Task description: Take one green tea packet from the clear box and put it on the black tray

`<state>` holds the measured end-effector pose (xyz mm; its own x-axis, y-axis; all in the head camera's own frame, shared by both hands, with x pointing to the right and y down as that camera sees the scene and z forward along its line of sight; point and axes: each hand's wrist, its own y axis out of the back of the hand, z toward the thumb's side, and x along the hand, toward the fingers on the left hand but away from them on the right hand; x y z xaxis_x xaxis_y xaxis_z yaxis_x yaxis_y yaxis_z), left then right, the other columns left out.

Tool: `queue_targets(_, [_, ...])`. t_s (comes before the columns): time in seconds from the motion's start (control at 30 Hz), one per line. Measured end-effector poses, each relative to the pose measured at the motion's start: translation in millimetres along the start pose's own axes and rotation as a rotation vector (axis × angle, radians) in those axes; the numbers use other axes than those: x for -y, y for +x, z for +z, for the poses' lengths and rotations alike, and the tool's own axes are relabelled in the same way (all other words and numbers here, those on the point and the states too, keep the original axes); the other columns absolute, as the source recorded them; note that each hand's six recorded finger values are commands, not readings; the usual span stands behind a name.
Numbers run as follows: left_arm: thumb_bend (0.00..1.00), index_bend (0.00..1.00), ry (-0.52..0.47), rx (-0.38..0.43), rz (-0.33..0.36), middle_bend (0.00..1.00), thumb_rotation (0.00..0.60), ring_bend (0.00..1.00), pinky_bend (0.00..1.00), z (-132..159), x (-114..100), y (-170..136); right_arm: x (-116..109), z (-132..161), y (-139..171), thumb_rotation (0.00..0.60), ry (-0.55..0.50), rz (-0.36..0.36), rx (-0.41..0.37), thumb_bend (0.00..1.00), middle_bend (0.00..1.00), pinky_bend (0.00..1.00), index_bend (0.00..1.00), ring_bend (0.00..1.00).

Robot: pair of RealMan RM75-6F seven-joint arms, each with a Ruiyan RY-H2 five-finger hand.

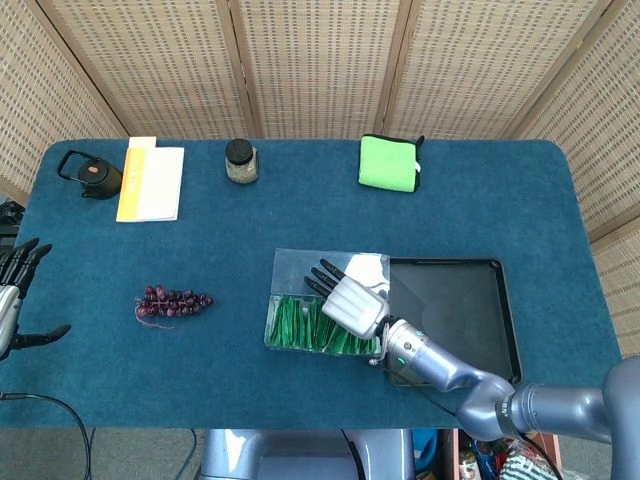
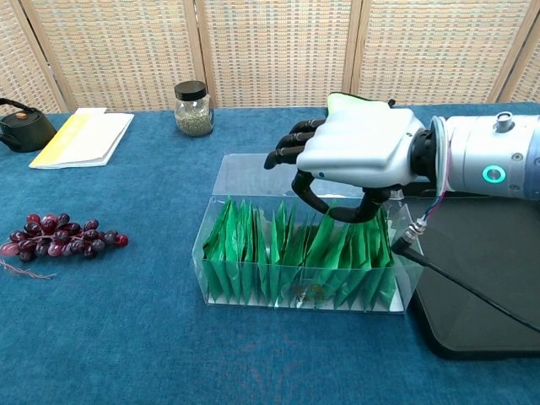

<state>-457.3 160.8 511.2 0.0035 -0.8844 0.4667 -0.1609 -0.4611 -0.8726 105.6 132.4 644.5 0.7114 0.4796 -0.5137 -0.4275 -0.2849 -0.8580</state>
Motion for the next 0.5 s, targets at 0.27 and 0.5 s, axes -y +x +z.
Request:
queue_targets(0.27, [0.06,0.00,0.000,0.003,-0.001,0.00,0.600,0.00,0.00,1,0,0,-7,0,3,0.600,-0.005,-0.018,0.000,0.64,0.16,0.09,0.67,0.00])
queue_targets(0.5, [0.06,0.00,0.002,0.002,-0.004,0.00,0.600,0.00,0.00,1,1,0,-23,-2,7,0.600,-0.018,-0.058,0.002,0.64,0.16,0.09,0.67,0.00])
